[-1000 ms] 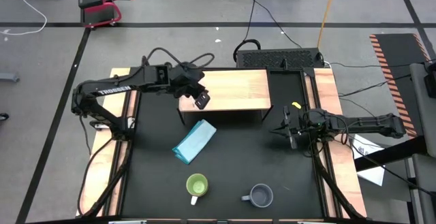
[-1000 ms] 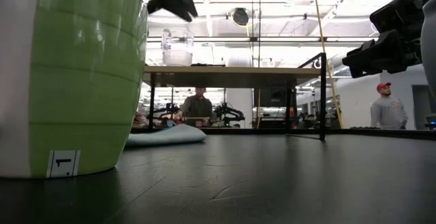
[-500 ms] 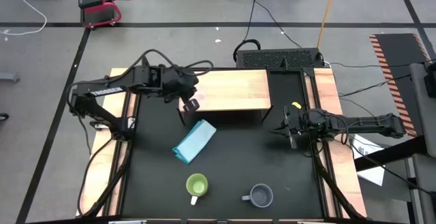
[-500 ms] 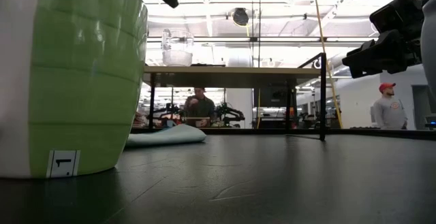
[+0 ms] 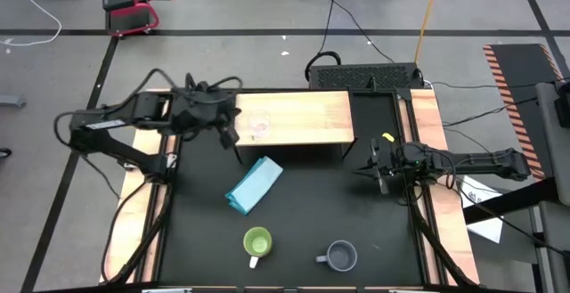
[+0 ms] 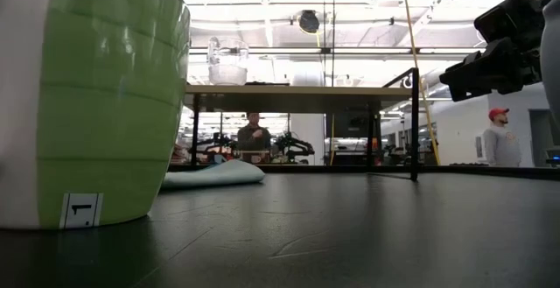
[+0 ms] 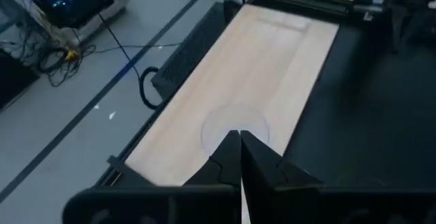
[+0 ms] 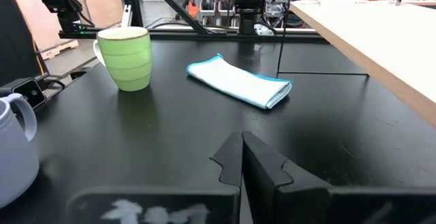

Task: Stack small to large cups/mugs on shelf
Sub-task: Put the gray mug on the shelf

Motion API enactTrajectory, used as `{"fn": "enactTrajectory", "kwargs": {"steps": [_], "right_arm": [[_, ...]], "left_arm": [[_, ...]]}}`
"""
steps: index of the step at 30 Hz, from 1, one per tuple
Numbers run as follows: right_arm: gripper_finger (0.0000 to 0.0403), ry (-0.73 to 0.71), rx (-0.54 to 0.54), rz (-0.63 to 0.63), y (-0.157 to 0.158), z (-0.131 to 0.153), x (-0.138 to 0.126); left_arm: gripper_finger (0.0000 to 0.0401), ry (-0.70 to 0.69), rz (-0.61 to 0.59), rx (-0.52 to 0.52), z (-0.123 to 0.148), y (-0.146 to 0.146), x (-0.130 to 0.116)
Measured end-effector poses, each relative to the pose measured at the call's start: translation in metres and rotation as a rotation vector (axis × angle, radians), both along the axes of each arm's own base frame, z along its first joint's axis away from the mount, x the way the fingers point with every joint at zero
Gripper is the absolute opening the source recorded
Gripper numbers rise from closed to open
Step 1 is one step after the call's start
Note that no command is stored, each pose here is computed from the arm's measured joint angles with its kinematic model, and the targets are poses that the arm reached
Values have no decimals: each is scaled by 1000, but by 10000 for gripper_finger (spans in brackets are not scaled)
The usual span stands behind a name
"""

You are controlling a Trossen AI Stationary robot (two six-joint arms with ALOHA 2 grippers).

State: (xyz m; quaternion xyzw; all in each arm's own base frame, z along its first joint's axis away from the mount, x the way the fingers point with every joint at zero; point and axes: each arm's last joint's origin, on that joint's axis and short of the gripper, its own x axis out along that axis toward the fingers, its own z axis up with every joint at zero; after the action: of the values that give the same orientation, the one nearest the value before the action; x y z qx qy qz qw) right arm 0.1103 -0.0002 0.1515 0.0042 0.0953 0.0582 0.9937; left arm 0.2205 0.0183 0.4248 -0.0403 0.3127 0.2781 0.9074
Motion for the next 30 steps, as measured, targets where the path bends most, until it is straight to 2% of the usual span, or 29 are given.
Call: {"fn": "enactTrajectory", "kwargs": {"steps": [3, 14, 18, 23, 30], "right_arm": [[0, -2, 0, 0, 0, 0, 0], [0, -4, 8, -1, 0, 0, 0], [0, -7, 7, -1, 0, 1, 0], [0, -10, 6, 0, 0, 1, 0], [0, -66, 6, 45, 1, 6, 1]], "left_arm": [[1, -69, -4, 8, -11, -3, -15], [1, -283, -3, -6, -78, -5, -69], [0, -340, -17, 21, -105, -9, -81], [0, -474, -26, 42, -132, -11, -89], [0, -494, -60, 75, -164, -12, -96]]}}
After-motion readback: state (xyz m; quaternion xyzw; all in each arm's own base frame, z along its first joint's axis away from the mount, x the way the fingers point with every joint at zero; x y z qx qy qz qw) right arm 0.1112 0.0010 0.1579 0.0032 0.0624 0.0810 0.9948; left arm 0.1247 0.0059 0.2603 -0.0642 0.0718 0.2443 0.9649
